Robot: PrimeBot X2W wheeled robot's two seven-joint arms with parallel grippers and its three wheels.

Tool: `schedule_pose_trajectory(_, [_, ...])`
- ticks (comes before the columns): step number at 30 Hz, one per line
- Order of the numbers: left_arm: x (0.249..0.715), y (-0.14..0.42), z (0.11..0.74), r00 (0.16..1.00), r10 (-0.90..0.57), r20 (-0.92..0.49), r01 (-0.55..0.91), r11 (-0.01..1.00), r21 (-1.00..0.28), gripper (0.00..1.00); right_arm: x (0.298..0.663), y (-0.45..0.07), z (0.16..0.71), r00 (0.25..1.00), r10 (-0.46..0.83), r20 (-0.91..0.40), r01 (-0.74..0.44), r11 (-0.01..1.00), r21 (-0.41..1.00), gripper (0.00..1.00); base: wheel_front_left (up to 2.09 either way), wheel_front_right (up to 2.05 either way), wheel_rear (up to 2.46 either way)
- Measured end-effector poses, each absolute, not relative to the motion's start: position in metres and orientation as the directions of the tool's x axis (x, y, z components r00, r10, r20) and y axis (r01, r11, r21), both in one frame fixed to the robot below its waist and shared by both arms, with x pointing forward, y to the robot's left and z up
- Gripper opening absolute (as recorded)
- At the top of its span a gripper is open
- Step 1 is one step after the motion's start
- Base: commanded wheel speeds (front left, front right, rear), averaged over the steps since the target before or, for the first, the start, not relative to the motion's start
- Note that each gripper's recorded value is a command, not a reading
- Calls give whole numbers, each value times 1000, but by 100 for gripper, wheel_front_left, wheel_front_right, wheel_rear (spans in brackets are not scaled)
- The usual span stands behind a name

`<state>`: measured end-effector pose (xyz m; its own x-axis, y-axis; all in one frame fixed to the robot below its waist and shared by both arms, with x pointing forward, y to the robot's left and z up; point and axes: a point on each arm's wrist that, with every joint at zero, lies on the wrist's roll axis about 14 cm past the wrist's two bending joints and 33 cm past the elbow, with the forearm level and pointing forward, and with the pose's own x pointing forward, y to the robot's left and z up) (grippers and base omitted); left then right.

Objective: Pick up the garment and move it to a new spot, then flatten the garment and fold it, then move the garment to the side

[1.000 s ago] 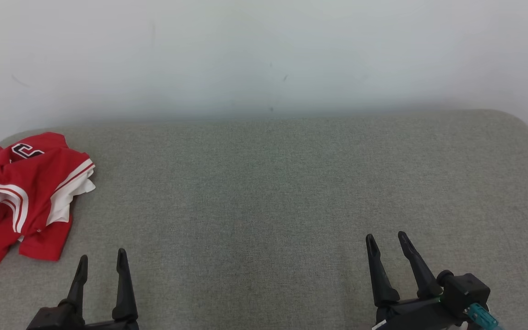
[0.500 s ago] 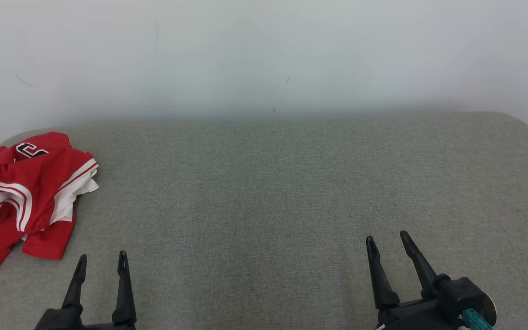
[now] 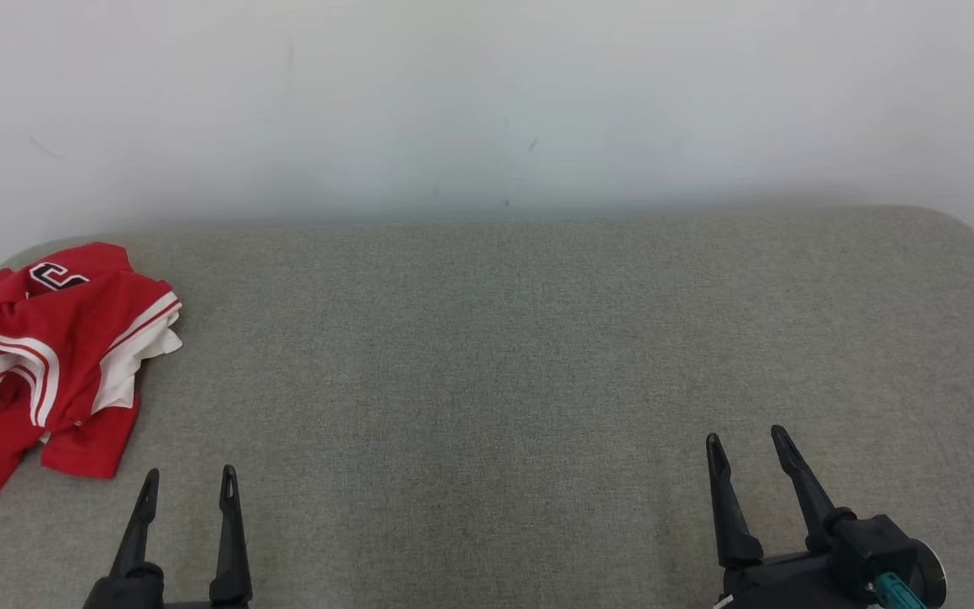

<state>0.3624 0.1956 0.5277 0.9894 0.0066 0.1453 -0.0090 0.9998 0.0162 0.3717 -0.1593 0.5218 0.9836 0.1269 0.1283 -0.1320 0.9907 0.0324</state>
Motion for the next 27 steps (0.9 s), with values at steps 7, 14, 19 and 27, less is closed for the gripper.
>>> schedule_pose_trajectory(7, [362,197,527,990,13,143,-15,1000,18,100,371,-163,521,985,116,128,-121,992,36,100,0,0,0])
schedule_pose_trajectory(14, [361,199,525,990,18,137,-20,1000,15,100,372,-168,518,988,99,119,-105,993,47,100,0,0,0])
schedule_pose_trajectory(19, [361,200,524,991,22,134,-24,1000,14,100,372,-170,518,989,91,119,-98,994,56,100,0,0,0])
schedule_pose_trajectory(27, [361,201,522,992,26,127,-28,1000,12,100,372,-171,516,990,89,113,-96,994,60,100,0,0,0])
